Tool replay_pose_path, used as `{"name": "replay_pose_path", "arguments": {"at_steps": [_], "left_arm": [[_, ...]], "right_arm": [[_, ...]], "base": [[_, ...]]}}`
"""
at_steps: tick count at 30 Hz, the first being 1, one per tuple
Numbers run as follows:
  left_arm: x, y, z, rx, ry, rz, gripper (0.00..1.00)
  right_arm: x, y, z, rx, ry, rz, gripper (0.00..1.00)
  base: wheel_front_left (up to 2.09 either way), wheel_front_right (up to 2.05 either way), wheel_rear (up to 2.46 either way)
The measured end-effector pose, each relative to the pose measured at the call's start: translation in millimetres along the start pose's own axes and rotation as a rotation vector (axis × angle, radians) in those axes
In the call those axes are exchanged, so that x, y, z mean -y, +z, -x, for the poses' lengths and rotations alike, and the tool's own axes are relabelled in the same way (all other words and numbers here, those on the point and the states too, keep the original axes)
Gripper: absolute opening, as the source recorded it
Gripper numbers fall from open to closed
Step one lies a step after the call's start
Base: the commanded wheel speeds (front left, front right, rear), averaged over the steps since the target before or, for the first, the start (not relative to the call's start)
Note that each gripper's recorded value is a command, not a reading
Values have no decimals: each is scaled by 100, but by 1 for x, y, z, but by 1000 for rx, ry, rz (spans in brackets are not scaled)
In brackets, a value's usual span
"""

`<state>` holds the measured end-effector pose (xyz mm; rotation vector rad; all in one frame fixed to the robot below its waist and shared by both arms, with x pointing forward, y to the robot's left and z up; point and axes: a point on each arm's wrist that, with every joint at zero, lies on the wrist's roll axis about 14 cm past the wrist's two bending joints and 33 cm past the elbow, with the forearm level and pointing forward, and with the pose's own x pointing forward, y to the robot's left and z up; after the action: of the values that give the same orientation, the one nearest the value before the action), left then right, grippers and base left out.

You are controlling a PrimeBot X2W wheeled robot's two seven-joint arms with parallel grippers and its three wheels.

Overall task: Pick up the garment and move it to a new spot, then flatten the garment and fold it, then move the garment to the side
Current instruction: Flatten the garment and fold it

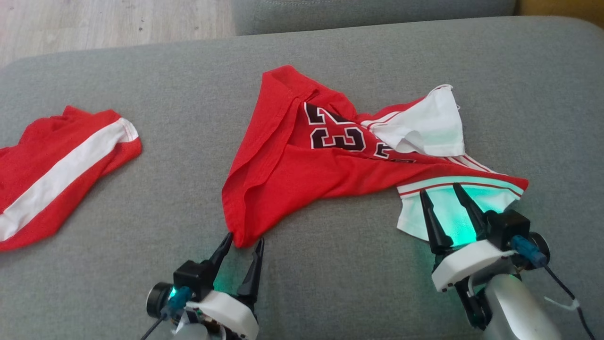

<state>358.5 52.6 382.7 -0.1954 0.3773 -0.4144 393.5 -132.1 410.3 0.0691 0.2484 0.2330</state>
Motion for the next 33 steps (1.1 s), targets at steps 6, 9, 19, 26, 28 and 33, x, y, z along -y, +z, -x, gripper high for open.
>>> {"name": "replay_pose_path", "arguments": {"at_steps": [6, 9, 19, 26, 28, 33], "left_arm": [[-2, 0, -5, -9, 3, -11, 0], [-6, 15, -10, 33, 14, -8, 0], [-58, 55, 7, 187, 195, 71, 0], [-86, 26, 28, 116, 312, 90, 100], [-91, 27, 30, 120, 332, 83, 100], [-97, 41, 31, 151, 373, 21, 100]], "right_arm": [[2, -2, 1, -4, -8, -4, 100], [2, -2, 1, -6, -9, -12, 100], [0, 0, -5, 1, -8, -33, 100], [-7, 4, -6, 13, 1, -41, 100], [-5, 7, -6, 24, -4, -44, 100], [3, 28, -3, 94, -34, -33, 100]], "base": [[0, 0, 0], [0, 0, 0], [0, 0, 0], [0, 0, 0], [0, 0, 0], [0, 0, 0]]}}
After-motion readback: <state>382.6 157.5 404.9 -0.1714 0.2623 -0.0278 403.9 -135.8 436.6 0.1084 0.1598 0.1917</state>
